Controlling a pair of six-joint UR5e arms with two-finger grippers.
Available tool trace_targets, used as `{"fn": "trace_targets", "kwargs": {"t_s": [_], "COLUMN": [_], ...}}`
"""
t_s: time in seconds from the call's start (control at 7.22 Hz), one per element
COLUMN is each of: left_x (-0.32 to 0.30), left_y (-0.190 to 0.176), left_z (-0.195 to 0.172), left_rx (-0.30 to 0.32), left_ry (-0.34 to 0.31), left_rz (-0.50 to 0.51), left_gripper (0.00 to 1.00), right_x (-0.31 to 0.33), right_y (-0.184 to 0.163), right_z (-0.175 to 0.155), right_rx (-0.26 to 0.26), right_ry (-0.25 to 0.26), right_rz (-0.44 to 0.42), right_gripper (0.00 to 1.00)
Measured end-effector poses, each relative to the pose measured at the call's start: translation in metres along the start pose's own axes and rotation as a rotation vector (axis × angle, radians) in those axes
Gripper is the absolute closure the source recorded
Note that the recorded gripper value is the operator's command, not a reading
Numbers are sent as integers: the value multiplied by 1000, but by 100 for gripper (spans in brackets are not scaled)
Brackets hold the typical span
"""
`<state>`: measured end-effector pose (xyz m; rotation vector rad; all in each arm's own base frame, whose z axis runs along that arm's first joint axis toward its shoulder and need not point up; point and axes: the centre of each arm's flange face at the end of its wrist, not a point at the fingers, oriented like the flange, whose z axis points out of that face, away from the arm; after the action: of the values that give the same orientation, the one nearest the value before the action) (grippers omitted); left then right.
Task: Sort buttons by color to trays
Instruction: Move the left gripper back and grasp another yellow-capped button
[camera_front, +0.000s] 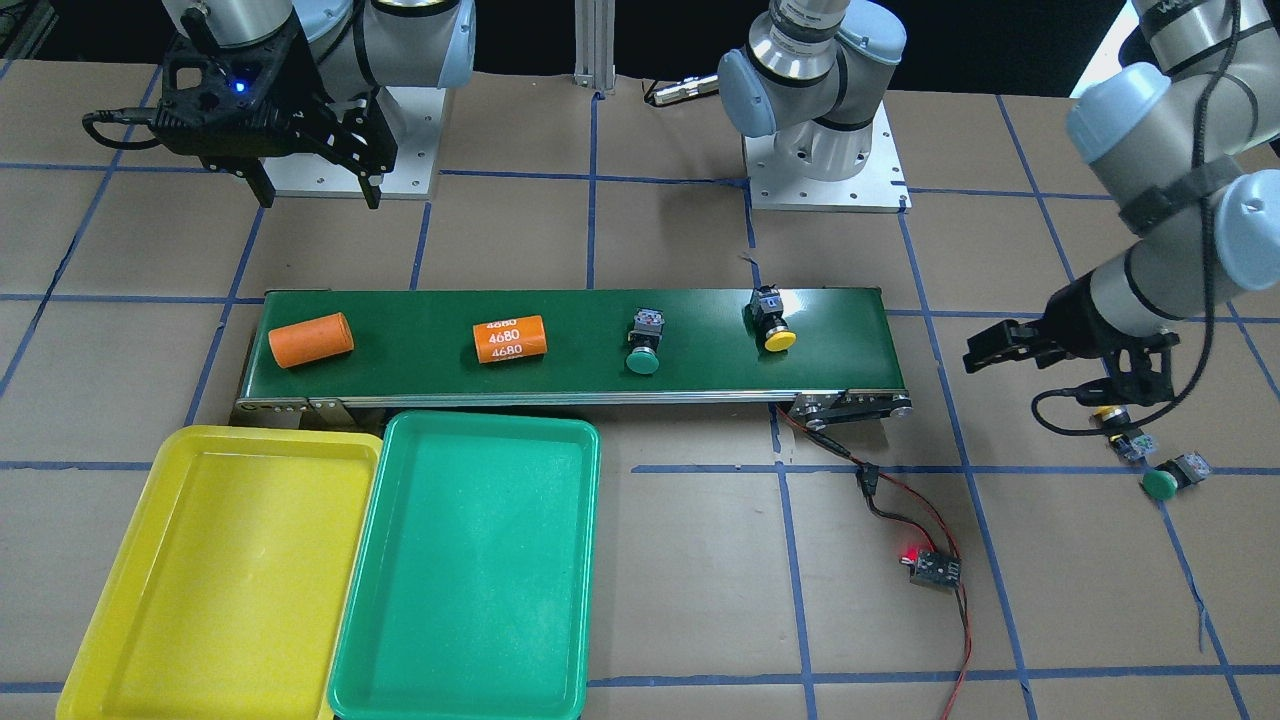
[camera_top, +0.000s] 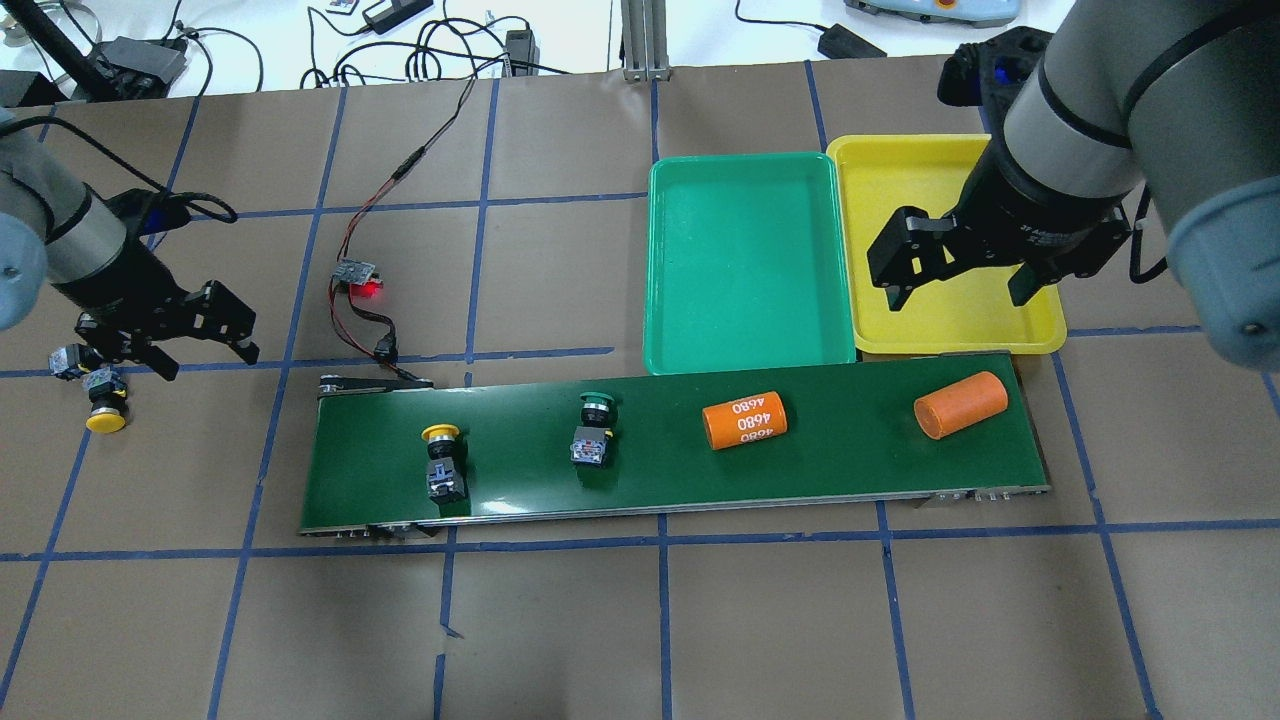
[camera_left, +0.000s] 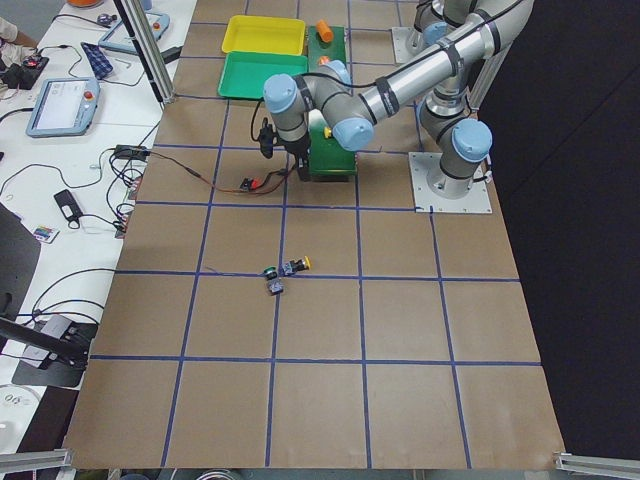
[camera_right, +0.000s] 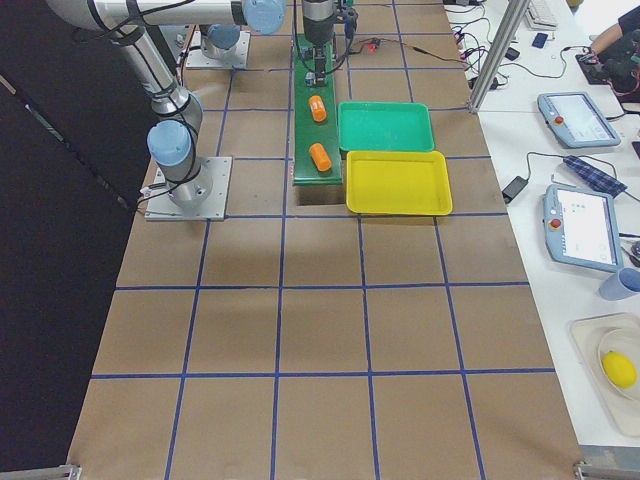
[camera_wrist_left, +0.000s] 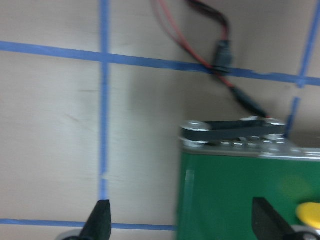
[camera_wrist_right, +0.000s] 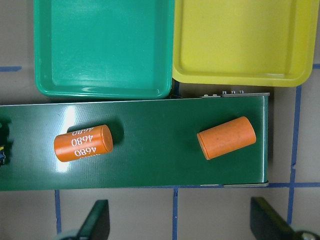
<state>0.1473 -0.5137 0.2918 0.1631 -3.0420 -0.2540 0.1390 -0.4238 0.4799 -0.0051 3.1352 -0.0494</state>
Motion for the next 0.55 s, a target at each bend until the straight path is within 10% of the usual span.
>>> {"fn": "trace_targets", "kwargs": {"t_s": [0.55], "left_x": [-145], "left_y": [-30], "left_z": [65], "left_rx": [71], "left_ry": [-52], "left_rz": [122], "left_gripper": [0], "right_x": [2], "right_y": [2], "right_z": [9], "right_rx": [-19], "right_ry": [10], "right_rz": [8], "right_gripper": [0]}}
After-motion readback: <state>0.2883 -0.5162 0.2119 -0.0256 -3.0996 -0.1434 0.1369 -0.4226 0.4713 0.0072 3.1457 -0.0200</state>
